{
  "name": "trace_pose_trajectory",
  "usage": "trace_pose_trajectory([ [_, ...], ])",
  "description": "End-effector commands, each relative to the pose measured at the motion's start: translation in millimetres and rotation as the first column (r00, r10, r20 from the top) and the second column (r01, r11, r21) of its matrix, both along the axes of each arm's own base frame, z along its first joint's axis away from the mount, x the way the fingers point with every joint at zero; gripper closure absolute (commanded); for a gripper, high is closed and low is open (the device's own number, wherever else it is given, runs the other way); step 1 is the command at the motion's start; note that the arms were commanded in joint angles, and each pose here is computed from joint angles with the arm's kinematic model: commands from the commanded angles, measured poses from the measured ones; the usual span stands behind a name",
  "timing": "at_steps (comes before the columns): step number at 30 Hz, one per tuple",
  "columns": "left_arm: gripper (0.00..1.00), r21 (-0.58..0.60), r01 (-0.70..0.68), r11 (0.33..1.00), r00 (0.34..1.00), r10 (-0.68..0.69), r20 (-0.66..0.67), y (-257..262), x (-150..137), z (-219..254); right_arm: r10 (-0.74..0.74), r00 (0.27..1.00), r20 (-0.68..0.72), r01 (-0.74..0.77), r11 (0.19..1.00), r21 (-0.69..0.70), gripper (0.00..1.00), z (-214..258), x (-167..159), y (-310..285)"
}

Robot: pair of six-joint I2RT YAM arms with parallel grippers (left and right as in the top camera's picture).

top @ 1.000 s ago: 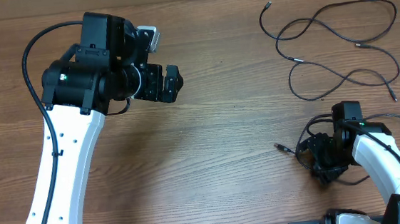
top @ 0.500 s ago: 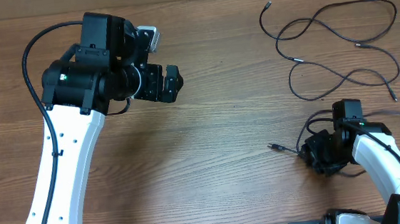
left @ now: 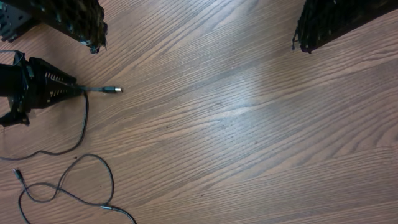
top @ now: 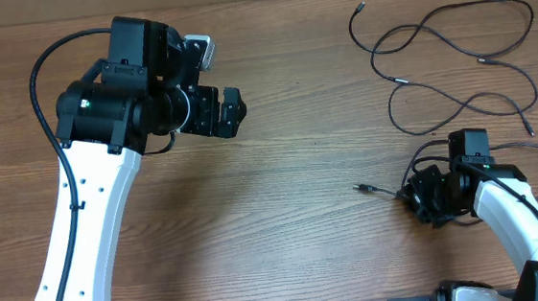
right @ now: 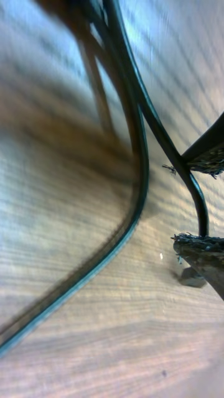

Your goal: Untangle cables

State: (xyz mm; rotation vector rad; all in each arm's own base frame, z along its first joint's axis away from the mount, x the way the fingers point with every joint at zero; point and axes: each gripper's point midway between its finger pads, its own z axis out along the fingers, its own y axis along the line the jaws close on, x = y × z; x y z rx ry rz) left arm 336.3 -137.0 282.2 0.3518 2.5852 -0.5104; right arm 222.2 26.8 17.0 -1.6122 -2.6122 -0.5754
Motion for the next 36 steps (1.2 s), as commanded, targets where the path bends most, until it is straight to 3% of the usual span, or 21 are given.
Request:
trace_pose_trajectory([
  [1, 0.01, -0.008, -0.015, 1.000, 1.000, 0.015, 0.006, 1, -2, 4, 0.004, 1.000, 0.019, -0.005, 0.998, 0.056, 0.66, 3, 3, 9],
  [14, 0.00, -0.008, -0.015, 1.000, 1.000, 0.015, 0.005, 1, -2, 4, 0.029, 0.996, 0.080, -0.032, 0.999, 0.040, 0.59, 20, 22, 6],
  [18, 0.00, -0.007, -0.015, 1.000, 1.000, 0.015, 0.003, 1, -3, 4, 0.084, 0.989, 0.118, -0.087, 0.996, 0.020, 0.47, 39, 34, 4],
  [22, 0.00, -0.007, -0.015, 1.000, 1.000, 0.015, 0.003, 1, -3, 4, 0.175, 0.970, 0.166, -0.175, 0.984, -0.015, 0.41, 51, 41, 3],
  [26, 0.00, -0.007, -0.015, 1.000, 1.000, 0.015, 0.002, 1, -3, 4, 0.241, 0.951, 0.195, -0.229, 0.970, -0.084, 0.34, 59, 49, -5],
  [29, 0.00, -0.006, -0.015, 1.000, 1.000, 0.015, -0.003, 1, -4, 3, 0.212, 0.960, 0.184, -0.182, 0.969, -0.168, 0.31, 75, 58, -27],
  [33, 0.01, -0.002, -0.015, 1.000, 1.000, 0.015, -0.015, 2, -6, 2, 0.153, 0.963, 0.221, -0.080, 0.948, -0.308, 0.20, 108, 77, -71],
  [36, 0.01, -0.002, -0.015, 1.000, 1.000, 0.015, -0.017, 2, -7, 1, 0.104, 0.965, 0.242, 0.013, 0.898, -0.439, 0.21, 129, 85, -114],
])
